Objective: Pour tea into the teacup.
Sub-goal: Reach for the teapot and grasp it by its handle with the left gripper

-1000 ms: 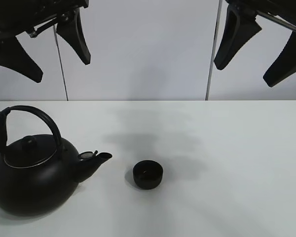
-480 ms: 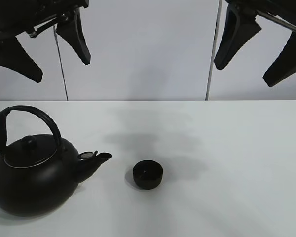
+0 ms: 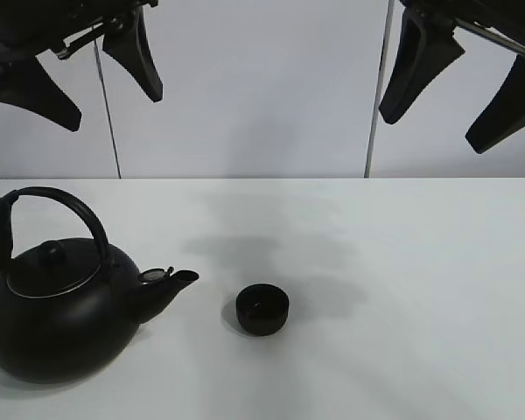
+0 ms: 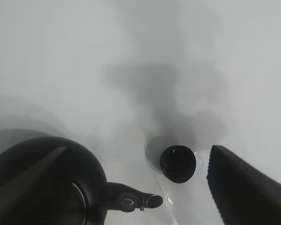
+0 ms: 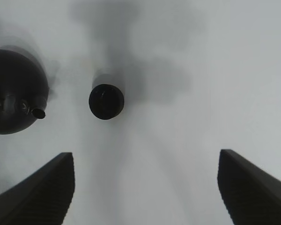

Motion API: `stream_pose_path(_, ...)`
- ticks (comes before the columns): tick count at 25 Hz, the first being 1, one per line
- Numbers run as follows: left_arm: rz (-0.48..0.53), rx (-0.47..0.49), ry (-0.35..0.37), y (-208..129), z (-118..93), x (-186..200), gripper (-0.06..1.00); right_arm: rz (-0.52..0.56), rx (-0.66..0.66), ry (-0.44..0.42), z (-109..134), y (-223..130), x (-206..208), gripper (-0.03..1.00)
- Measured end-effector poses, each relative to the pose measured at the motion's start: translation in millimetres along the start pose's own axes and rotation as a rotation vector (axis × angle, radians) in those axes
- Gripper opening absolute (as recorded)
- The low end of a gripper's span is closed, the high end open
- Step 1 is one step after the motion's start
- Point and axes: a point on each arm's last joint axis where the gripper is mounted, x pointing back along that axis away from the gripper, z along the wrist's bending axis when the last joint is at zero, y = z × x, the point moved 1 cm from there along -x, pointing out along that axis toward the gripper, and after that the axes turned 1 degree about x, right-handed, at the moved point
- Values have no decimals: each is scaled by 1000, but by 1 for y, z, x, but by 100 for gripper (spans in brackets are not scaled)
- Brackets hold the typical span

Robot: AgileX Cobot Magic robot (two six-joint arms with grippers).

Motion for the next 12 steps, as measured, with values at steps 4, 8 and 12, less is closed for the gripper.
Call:
stream_pose_path(4, -52, -75, -16, 5, -2, 4, 57, -2, 2, 0, 0, 0, 0, 58)
stream_pose_path(8, -116, -165, -37, 8, -6, 23, 57, -3, 3, 0, 0, 0, 0, 58)
stream_pose_path(12, -200, -257, -60, 9, -11, 51, 57, -9, 5, -1, 0, 1, 0, 58)
